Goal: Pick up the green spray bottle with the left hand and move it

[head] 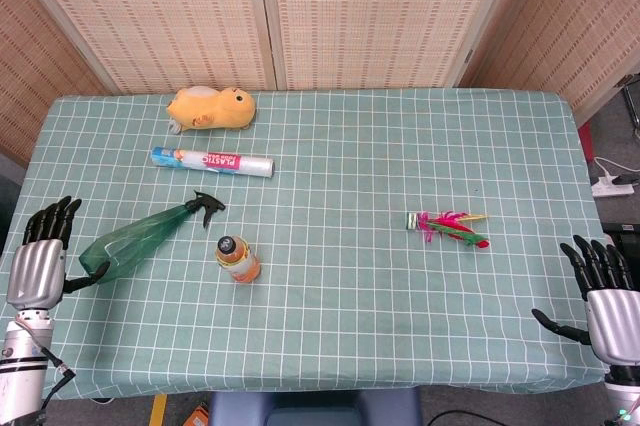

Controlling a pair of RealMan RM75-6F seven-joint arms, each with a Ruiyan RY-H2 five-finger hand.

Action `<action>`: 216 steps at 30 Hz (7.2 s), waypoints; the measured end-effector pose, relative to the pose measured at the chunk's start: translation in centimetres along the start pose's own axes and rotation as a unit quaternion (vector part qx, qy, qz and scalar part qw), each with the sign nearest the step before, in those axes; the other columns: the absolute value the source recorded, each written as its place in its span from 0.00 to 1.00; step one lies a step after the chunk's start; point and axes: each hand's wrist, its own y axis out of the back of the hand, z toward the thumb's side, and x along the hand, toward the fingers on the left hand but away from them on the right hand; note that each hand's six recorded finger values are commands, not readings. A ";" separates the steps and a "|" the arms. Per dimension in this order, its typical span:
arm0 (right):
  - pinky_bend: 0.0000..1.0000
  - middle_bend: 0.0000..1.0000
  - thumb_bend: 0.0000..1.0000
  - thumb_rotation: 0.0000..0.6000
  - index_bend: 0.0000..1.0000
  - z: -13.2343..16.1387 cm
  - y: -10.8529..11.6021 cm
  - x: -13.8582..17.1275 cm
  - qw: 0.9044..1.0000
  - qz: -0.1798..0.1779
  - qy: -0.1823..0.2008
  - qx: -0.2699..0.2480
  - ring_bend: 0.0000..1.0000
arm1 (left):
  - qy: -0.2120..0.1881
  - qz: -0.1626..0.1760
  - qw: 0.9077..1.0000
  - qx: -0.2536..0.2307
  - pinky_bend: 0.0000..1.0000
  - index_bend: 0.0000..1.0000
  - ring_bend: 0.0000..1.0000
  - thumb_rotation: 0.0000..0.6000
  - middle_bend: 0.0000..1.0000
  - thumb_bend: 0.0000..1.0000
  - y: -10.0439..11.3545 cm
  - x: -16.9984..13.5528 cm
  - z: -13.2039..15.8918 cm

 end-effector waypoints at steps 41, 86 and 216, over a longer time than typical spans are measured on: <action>0.00 0.08 0.00 1.00 0.14 -0.1 0.0 -0.2 1.000 0.011 0.001 -0.018 0.00 | -0.011 -0.025 0.994 0.105 0.13 0.00 0.10 1.00 0.11 0.21 -1.1 6.8 11.2; 0.00 0.09 0.00 1.00 0.16 -0.5 0.1 -0.1 1.000 0.011 -0.008 -0.016 0.00 | 0.117 -0.144 0.938 0.293 0.21 0.01 0.24 1.00 0.27 0.22 -12.3 14.3 16.2; 0.00 0.12 0.00 1.00 0.18 0.0 0.1 -0.1 1.000 -0.003 -0.009 -0.002 0.00 | 0.050 0.129 0.965 -0.223 0.23 0.10 0.35 1.00 0.33 0.26 -2.4 15.2 4.2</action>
